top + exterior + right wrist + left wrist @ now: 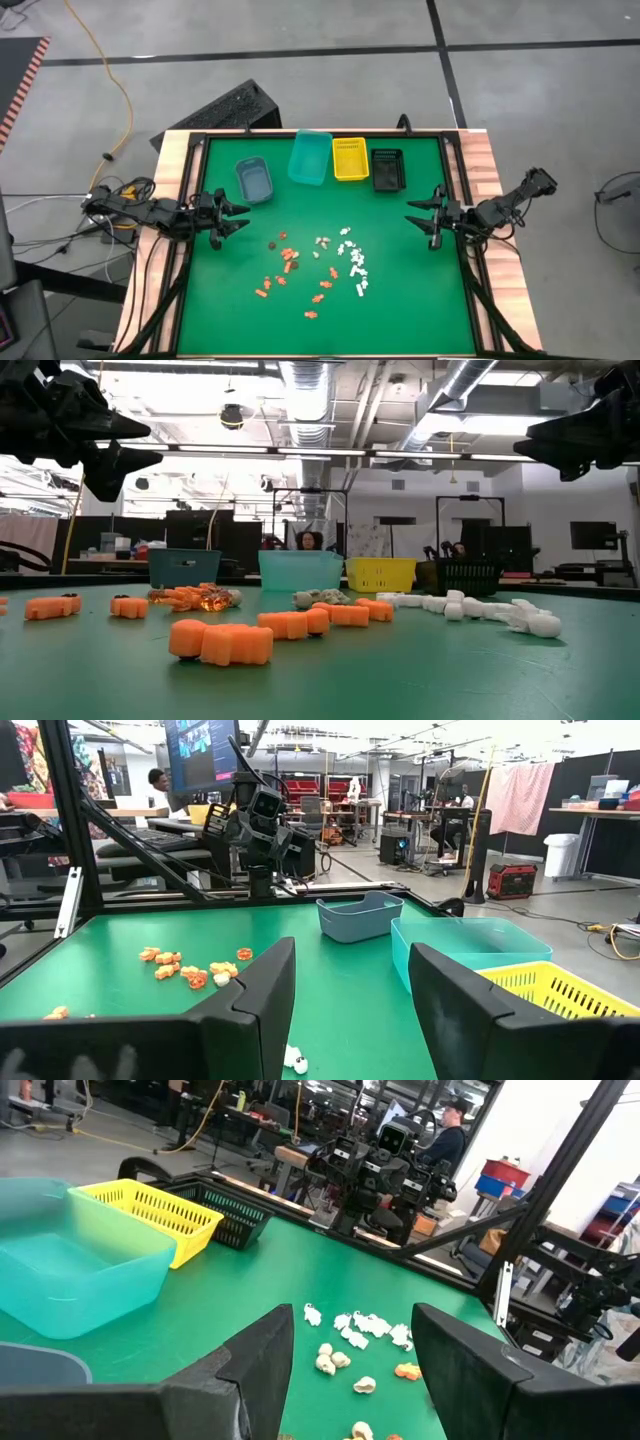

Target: Sort Halloween decoration

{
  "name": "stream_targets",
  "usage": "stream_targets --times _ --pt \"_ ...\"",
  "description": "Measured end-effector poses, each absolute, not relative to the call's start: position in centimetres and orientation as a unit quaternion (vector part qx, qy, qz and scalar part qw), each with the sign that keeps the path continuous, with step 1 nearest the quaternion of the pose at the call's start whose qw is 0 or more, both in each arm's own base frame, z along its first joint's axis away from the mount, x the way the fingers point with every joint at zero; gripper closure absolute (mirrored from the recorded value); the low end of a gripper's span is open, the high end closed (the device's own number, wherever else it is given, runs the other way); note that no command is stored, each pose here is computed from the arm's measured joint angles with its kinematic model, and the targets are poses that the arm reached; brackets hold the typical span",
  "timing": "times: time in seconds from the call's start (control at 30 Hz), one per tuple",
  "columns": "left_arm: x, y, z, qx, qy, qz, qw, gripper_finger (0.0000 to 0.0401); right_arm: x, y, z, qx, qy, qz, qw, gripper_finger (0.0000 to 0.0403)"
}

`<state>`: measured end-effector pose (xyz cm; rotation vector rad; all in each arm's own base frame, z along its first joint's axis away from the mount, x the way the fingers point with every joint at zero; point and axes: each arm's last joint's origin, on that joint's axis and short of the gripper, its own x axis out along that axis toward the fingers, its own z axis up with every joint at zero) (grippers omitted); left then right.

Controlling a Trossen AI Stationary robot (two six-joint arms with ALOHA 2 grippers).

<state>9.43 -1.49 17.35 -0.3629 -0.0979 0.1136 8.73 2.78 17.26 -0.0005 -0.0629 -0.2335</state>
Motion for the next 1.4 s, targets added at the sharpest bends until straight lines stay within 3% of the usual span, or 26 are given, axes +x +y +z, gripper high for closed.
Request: stream_targets --times 0.53,1.07,1.4 --pt "9.43 -1.49 17.36 -0.182 -0.049 0.056 0.981 0.0207 8.73 2.78 17.25 0.0 -0.031 -0.116 0.993 0.0211" --pt "9.4 -1.26 17.37 -0.271 -0.064 0.088 0.956 0.0207 8.73 2.78 17.26 0.0 -0.031 -0.116 0.993 0.0211" --pt "9.06 -0.54 18.11 -0.445 -0.163 0.174 0.863 0.0207 8.73 2.79 17.31 0.018 -0.036 -0.114 0.993 0.0211"
